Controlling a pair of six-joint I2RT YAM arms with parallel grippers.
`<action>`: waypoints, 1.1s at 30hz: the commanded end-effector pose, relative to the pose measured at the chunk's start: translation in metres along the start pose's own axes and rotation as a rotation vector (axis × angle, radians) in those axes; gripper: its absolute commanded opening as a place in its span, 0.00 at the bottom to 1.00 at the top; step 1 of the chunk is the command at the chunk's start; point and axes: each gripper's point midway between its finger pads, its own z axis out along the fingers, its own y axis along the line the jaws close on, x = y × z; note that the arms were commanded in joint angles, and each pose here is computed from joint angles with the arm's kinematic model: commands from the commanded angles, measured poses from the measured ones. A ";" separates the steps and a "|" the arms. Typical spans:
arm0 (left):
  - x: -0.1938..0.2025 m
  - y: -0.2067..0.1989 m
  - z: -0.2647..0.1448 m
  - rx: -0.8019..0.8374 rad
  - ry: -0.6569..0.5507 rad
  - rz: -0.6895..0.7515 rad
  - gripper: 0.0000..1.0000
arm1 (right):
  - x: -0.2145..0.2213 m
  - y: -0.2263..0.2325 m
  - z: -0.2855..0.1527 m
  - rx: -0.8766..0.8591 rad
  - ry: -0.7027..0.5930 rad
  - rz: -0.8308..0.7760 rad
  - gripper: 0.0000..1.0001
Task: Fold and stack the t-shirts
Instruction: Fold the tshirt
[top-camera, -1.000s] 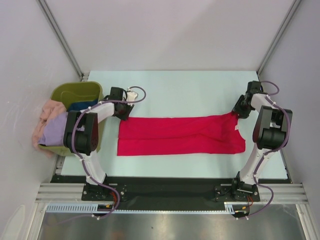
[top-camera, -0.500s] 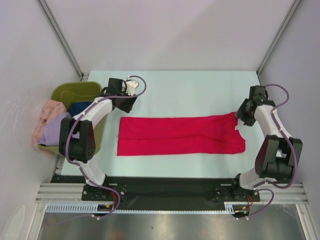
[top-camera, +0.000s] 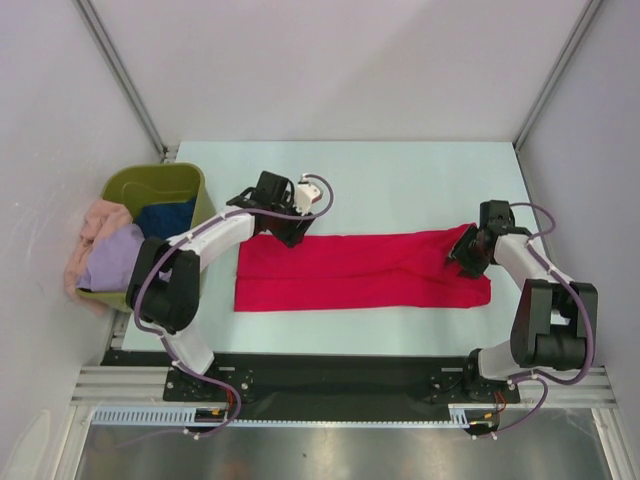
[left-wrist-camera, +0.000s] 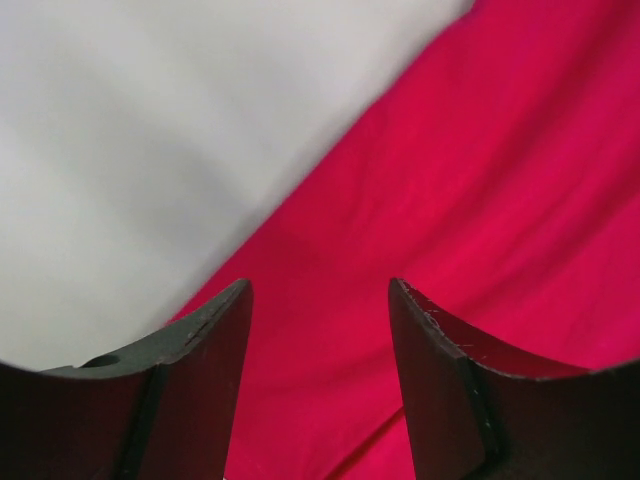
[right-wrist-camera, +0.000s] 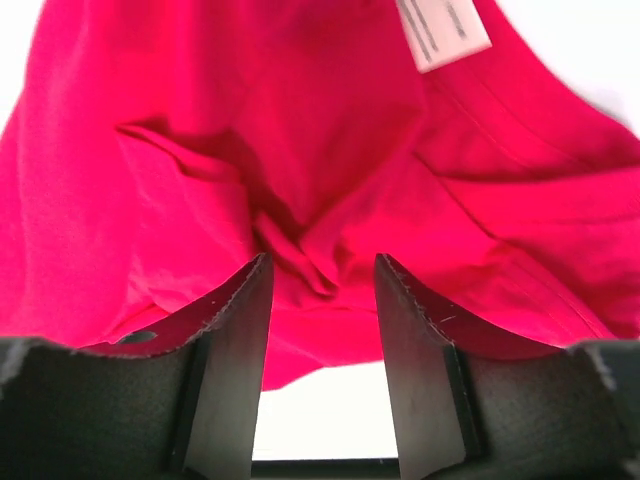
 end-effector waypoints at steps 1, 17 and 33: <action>0.017 0.000 0.006 -0.007 0.034 -0.019 0.63 | -0.016 0.014 0.005 -0.043 -0.049 0.028 0.50; 0.065 0.014 0.022 -0.072 0.139 0.043 0.63 | -0.007 -0.057 -0.004 0.151 -0.072 0.113 0.00; 0.094 0.030 0.023 -0.114 0.197 0.029 0.61 | -0.022 -0.077 -0.014 0.096 -0.066 0.237 0.22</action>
